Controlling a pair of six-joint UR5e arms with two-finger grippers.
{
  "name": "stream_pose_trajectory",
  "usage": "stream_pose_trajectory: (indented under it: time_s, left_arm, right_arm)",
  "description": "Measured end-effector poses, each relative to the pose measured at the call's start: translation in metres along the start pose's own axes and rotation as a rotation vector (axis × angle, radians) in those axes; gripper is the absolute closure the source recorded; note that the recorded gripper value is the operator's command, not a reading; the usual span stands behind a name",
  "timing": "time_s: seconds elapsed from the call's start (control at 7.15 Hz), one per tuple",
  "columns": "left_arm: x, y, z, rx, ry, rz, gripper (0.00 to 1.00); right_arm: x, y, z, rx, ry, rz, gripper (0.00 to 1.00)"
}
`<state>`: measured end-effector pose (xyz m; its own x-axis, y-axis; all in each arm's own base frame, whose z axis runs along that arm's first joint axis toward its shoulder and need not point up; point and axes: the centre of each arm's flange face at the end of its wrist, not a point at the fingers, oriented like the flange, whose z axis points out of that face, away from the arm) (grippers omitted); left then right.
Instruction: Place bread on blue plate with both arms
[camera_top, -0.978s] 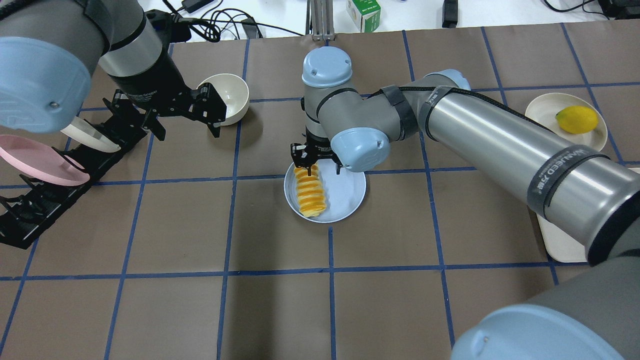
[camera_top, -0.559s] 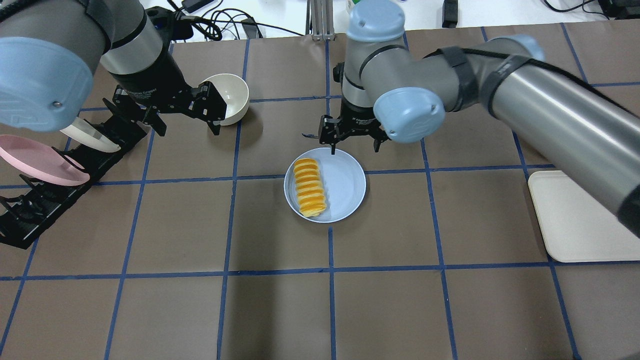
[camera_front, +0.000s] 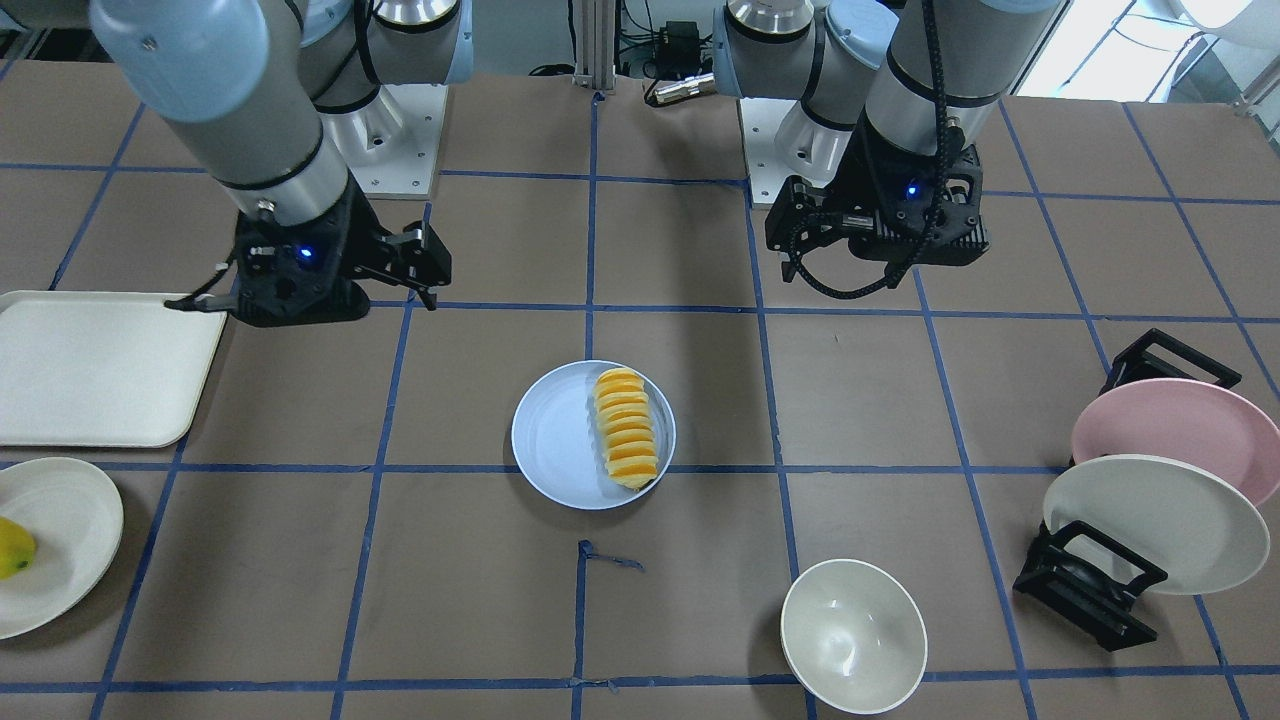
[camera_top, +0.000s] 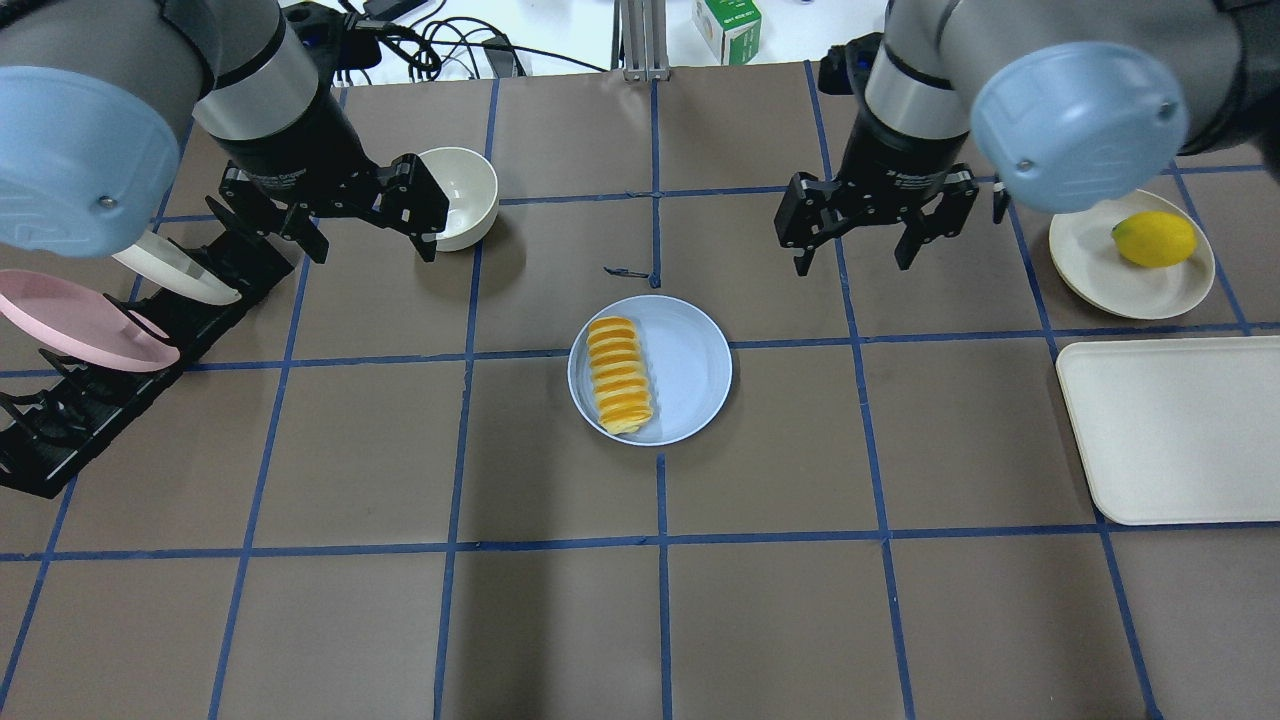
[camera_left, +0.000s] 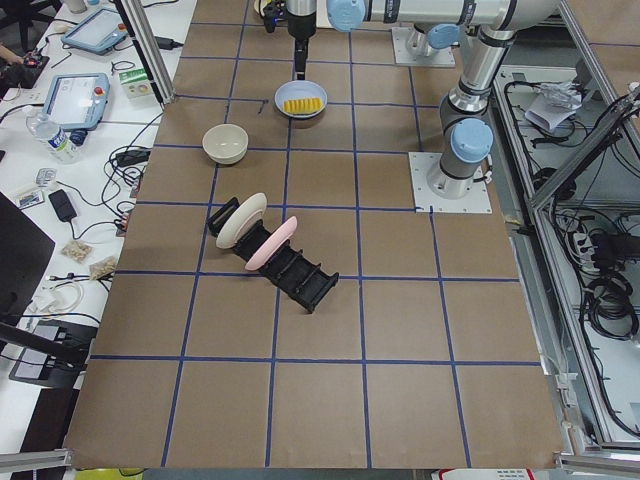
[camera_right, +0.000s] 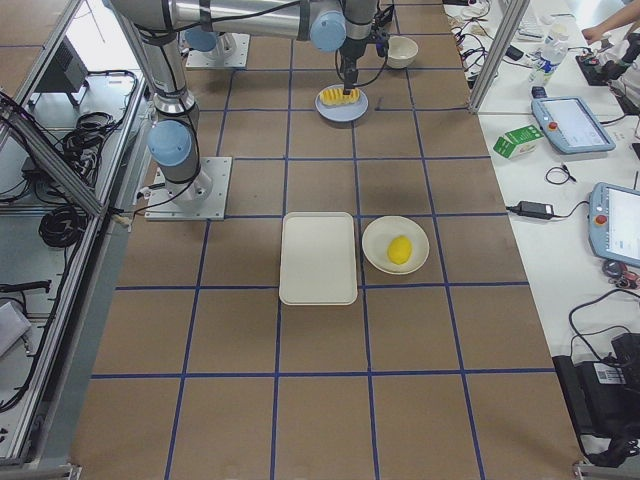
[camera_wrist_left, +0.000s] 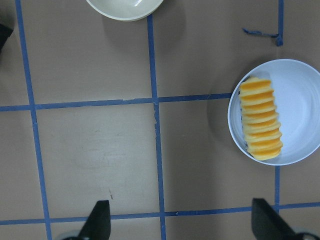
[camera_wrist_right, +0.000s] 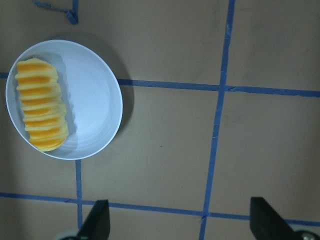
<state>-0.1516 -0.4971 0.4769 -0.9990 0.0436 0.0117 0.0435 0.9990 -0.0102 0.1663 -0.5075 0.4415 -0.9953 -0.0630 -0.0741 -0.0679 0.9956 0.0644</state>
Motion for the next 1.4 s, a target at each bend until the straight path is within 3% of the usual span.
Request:
stream_pose_trajectory:
  time_s: [0.14, 0.42, 1.4]
  left_arm:
    - [0.0, 0.0, -0.001, 0.001, 0.0, -0.001, 0.0]
    - [0.0, -0.001, -0.001, 0.005, 0.0, -0.005, 0.0]
    - [0.001, -0.001, 0.0, 0.005, 0.001, -0.009, 0.0]
  right_arm:
    - [0.011, 0.019, -0.025, 0.023, 0.014, 0.011, 0.0]
    - [0.017, 0.045, -0.046, 0.015, 0.032, 0.017, 0.0]
    - [0.021, 0.049, -0.046, -0.003, 0.021, 0.009, 0.0]
